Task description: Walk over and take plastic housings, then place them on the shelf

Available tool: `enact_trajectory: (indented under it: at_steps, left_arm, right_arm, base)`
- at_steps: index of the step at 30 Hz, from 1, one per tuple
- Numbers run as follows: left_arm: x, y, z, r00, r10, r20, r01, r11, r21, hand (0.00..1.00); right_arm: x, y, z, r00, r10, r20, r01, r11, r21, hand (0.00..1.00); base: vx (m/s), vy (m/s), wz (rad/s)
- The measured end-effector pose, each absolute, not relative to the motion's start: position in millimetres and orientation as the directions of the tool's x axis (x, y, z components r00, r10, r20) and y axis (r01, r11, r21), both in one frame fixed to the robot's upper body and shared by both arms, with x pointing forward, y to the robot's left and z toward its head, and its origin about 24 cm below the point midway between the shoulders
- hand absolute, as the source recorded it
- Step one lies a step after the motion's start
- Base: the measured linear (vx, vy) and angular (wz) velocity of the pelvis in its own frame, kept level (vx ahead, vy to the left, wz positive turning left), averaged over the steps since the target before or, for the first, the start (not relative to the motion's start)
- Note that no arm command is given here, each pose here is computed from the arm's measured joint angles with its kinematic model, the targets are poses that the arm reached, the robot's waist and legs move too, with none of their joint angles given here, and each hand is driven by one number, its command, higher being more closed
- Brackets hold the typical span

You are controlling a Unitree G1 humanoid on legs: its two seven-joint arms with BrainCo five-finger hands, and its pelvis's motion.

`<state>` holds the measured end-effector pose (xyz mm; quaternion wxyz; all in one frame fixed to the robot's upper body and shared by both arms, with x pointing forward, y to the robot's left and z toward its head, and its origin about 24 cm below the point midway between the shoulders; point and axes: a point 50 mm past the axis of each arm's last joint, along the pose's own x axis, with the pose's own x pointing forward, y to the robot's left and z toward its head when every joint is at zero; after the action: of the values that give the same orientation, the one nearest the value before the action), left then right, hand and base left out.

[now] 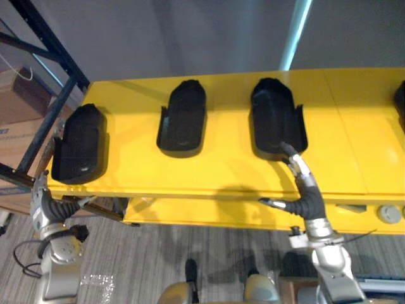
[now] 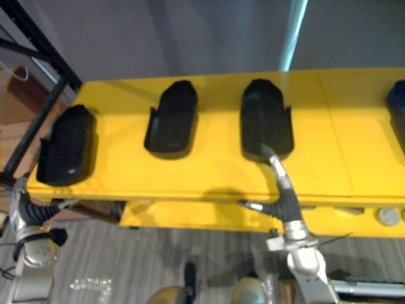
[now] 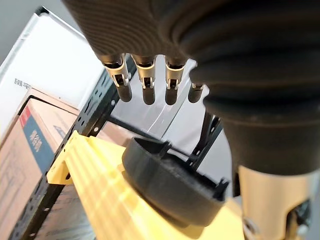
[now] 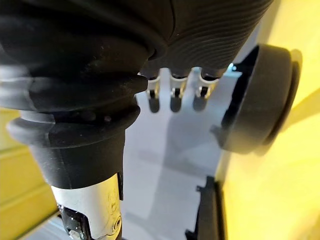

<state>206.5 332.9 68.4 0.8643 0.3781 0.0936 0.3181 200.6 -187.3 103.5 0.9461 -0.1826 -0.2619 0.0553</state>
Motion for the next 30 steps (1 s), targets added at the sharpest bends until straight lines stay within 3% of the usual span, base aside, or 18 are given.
enact_trajectory:
  at_steps: [5, 11, 14, 21, 30]
  left_arm:
    - [204, 343, 54, 0.795, 0.605, -0.057, -0.364, 0.549, 0.753, 0.00]
    - [207, 349, 50, 0.796, 0.597, -0.097, -0.336, 0.571, 0.749, 0.00]
    - [210, 348, 55, 0.802, 0.595, -0.061, -0.372, 0.576, 0.727, 0.00]
    - [210, 343, 78, 0.750, 0.633, 0.193, -0.583, 0.493, 0.646, 0.00]
    - [216, 333, 80, 0.742, 0.637, 0.208, -0.611, 0.517, 0.600, 0.00]
  right_arm:
    - [202, -187, 106, 0.857, 0.219, 0.467, -0.031, 0.926, -0.377, 0.00]
    - [200, -182, 121, 0.815, 0.268, 0.514, -0.058, 0.920, -0.388, 0.00]
    - [201, -181, 123, 0.808, 0.276, 0.520, -0.062, 0.918, -0.391, 0.00]
    - [199, -176, 129, 0.787, 0.288, 0.545, -0.069, 0.920, -0.387, 0.00]
    - [196, -169, 136, 0.760, 0.298, 0.577, -0.080, 0.925, -0.373, 0.00]
  base:
    - [-0.01, 0.004, -0.10]
    - [0.00, -0.004, -0.08]
    - [-0.03, -0.018, -0.07]
    - [-0.03, -0.020, 0.00]
    - [0.00, -0.003, -0.04]
